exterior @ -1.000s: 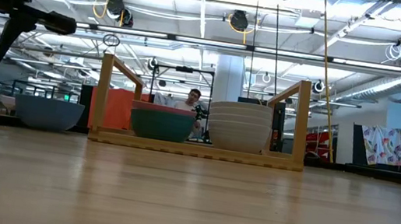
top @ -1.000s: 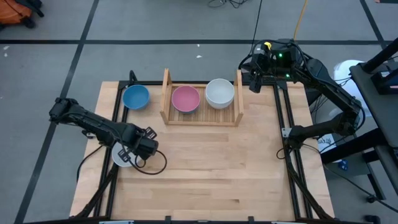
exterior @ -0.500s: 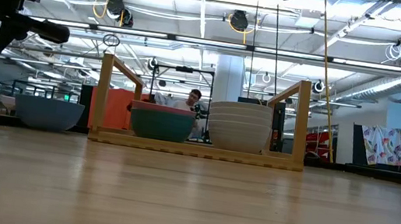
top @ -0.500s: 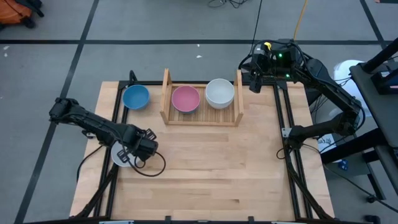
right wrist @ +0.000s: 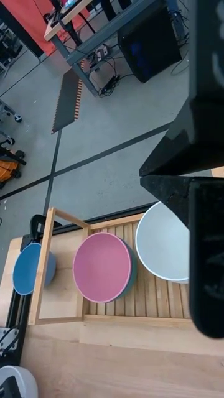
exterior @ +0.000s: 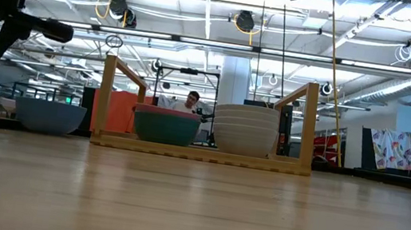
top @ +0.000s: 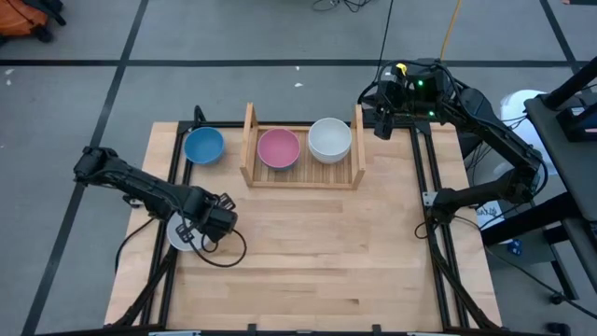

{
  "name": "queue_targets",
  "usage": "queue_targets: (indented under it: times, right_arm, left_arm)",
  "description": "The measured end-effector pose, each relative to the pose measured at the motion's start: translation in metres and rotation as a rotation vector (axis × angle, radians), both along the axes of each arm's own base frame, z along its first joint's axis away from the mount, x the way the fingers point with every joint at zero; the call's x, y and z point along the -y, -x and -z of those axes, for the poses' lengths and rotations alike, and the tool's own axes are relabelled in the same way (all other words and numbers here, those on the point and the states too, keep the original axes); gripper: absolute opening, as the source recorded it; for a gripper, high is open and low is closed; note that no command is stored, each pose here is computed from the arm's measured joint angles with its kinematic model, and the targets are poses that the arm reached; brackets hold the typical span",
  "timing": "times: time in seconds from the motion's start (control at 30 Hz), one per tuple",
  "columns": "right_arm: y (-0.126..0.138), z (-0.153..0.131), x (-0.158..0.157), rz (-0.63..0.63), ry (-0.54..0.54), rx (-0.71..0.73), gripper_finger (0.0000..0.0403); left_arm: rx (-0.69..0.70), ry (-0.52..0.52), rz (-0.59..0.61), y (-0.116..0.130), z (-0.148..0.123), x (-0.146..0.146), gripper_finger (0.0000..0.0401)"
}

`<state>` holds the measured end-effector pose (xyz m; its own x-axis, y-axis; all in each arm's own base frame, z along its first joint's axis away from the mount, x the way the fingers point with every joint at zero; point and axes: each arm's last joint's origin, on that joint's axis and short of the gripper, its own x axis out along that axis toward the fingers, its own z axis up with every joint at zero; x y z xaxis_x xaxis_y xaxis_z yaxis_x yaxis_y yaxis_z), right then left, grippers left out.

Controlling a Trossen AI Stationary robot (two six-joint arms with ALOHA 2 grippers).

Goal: Place and stack bowls onto a shelf
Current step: Stack the white bowl on top of the pink bowl on the shelf

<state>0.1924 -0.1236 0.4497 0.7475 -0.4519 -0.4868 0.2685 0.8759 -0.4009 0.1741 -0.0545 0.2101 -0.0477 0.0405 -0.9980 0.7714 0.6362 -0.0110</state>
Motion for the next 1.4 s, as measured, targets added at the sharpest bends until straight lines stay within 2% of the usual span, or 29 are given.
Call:
queue_targets:
  times: [0.33,0.57,0.8,0.9,1.07,1.17,1.27,1.4]
  right_arm:
    - [0.0,0.0,0.0,0.0,0.0,0.0,0.0]
    - [0.0,0.0,0.0,0.0,0.0,0.0,0.0]
    - [0.0,0.0,0.0,0.0,-0.001,0.0,0.0]
    - [0.0,0.0,0.0,0.0,-0.001,0.0,0.0]
    - [0.0,0.0,0.0,0.0,-0.001,0.0,0.0]
    - [0.0,0.0,0.0,0.0,0.0,0.0,0.0]
    - [0.0,0.0,0.0,0.0,-0.001,0.0,0.0]
    - [0.0,0.0,0.0,0.0,-0.001,0.0,0.0]
  left_arm:
    - [0.052,0.015,0.035,-0.003,0.012,0.001,0.0074]
    - [0.049,-0.037,0.037,-0.002,0.011,-0.001,0.0074]
    - [0.037,0.021,0.039,-0.001,0.012,0.0,0.0074]
    - [0.028,0.043,0.008,0.001,0.018,0.001,0.0074]
    - [-0.012,0.021,-0.032,0.008,0.029,-0.002,0.0072]
    - [-0.008,0.017,-0.138,0.007,0.029,-0.005,0.0051]
    - [-0.021,0.025,-0.185,0.006,0.028,-0.011,0.0015]
    - [-0.02,0.032,-0.244,0.004,0.027,-0.019,0.0008]
